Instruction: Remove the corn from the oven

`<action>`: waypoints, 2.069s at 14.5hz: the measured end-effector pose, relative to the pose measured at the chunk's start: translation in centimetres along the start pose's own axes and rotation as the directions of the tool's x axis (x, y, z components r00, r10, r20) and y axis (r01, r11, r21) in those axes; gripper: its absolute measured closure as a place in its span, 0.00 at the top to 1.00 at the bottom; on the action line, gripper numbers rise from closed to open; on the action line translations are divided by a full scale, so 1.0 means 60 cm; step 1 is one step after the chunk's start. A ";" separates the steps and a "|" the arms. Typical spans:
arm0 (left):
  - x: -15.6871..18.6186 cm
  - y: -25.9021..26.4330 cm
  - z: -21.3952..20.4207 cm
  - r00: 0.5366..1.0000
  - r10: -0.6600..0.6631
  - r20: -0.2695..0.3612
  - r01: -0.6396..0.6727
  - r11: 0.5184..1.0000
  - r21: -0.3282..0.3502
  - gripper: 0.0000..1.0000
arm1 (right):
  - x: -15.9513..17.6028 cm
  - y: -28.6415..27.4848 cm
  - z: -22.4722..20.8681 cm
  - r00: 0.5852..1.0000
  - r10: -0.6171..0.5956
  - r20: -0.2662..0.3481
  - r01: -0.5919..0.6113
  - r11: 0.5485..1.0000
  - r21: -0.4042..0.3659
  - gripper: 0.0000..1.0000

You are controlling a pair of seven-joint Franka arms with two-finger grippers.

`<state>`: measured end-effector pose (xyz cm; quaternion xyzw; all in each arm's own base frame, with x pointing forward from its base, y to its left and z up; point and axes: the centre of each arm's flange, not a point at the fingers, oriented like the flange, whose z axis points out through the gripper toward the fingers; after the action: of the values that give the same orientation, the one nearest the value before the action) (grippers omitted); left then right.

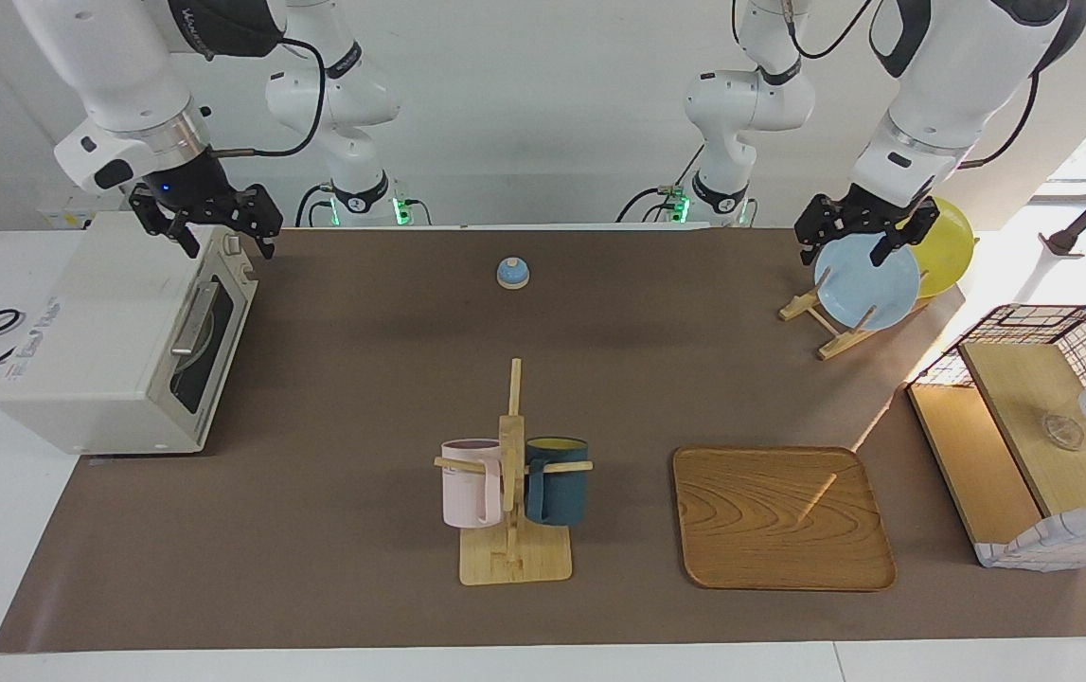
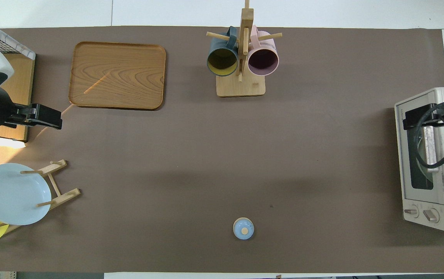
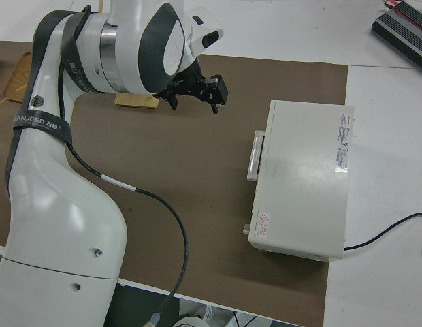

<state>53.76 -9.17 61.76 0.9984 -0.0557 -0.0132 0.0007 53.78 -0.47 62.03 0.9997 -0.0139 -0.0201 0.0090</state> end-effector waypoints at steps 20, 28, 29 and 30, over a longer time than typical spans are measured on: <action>0.000 0.000 0.000 1.000 0.000 0.000 0.000 1.000 0.000 1.00 | -0.010 0.011 0.101 0.997 0.072 0.009 -0.072 0.997 0.002 0.01; 0.000 0.000 0.000 1.000 0.000 0.000 0.000 1.000 0.000 1.00 | -0.037 0.112 0.194 0.983 0.180 0.028 -0.176 0.979 -0.098 0.01; 0.000 0.000 0.000 1.000 0.000 0.000 0.000 1.000 0.000 1.00 | -0.038 0.120 0.200 0.983 0.180 0.026 -0.176 0.977 -0.116 0.01; 0.000 0.000 0.000 1.000 0.000 0.000 0.000 1.000 0.000 1.00 | -0.039 0.125 0.204 0.984 0.178 0.026 -0.173 0.976 -0.134 0.01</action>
<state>53.76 -9.17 61.76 0.9984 -0.0557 -0.0131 0.0007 50.73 -8.11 50.01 0.9912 -0.1009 -0.0389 0.0760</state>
